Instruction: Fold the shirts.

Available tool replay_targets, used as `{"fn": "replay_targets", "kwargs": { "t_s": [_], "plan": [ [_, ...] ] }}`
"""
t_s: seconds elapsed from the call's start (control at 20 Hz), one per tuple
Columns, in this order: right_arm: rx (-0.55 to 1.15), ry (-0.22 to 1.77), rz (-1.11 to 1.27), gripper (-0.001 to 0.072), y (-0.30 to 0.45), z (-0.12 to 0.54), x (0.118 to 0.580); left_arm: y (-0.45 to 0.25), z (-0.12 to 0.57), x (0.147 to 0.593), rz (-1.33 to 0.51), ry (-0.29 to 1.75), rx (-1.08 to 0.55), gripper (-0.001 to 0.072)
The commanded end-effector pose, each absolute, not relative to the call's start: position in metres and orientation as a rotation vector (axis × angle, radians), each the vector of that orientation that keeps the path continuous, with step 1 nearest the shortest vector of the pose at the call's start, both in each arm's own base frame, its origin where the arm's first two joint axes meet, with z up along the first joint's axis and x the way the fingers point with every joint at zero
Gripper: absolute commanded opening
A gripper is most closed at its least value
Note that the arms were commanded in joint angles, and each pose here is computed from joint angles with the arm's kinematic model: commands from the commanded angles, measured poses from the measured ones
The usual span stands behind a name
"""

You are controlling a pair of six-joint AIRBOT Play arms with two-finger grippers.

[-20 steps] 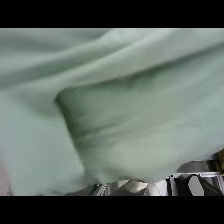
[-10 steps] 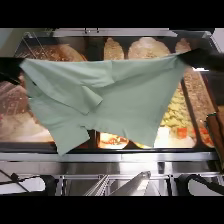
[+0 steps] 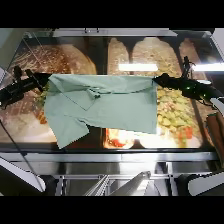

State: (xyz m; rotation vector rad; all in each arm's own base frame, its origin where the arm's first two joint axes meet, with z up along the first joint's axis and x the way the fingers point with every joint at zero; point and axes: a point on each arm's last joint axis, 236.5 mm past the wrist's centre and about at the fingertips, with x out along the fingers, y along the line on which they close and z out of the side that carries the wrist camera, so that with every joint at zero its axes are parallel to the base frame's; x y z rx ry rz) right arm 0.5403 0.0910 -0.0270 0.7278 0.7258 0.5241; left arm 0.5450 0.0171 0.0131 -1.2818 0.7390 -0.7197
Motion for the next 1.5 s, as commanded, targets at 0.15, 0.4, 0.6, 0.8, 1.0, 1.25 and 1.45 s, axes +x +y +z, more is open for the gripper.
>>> {"fn": "replay_targets", "kwargs": {
  "t_s": [0.15,0.4,0.6,0.8,1.0,1.25,1.45],
  "plan": [
    [0.736,0.627,0.471,0.0023,0.076,-0.025,0.566,0.040,0.060,0.622,-0.644,0.537,-1.058,0.0014],
    [0.717,0.658,0.502,0.0023,0.094,-0.040,0.562,0.054,0.070,0.651,-0.514,0.509,-0.802,0.0015],
    [0.641,0.730,0.552,0.0023,0.119,-0.061,0.549,0.057,0.032,0.654,-0.427,0.564,-0.776,0.0015],
    [0.581,0.745,0.529,0.0024,0.124,-0.070,0.550,0.076,0.026,0.665,-0.350,0.510,-0.717,0.0332],
    [0.567,0.715,0.497,0.0313,0.114,-0.062,0.560,0.096,0.037,0.670,-0.308,0.470,-0.718,0.0340],
    [0.526,0.745,0.394,0.0467,0.036,-0.015,0.547,0.134,0.055,0.599,-0.359,0.714,-0.745,0.0340],
    [0.646,0.960,0.542,0.0462,0.032,-0.007,0.473,0.179,0.019,0.500,-0.171,1.022,-0.828,0.0341]
  ]
}}
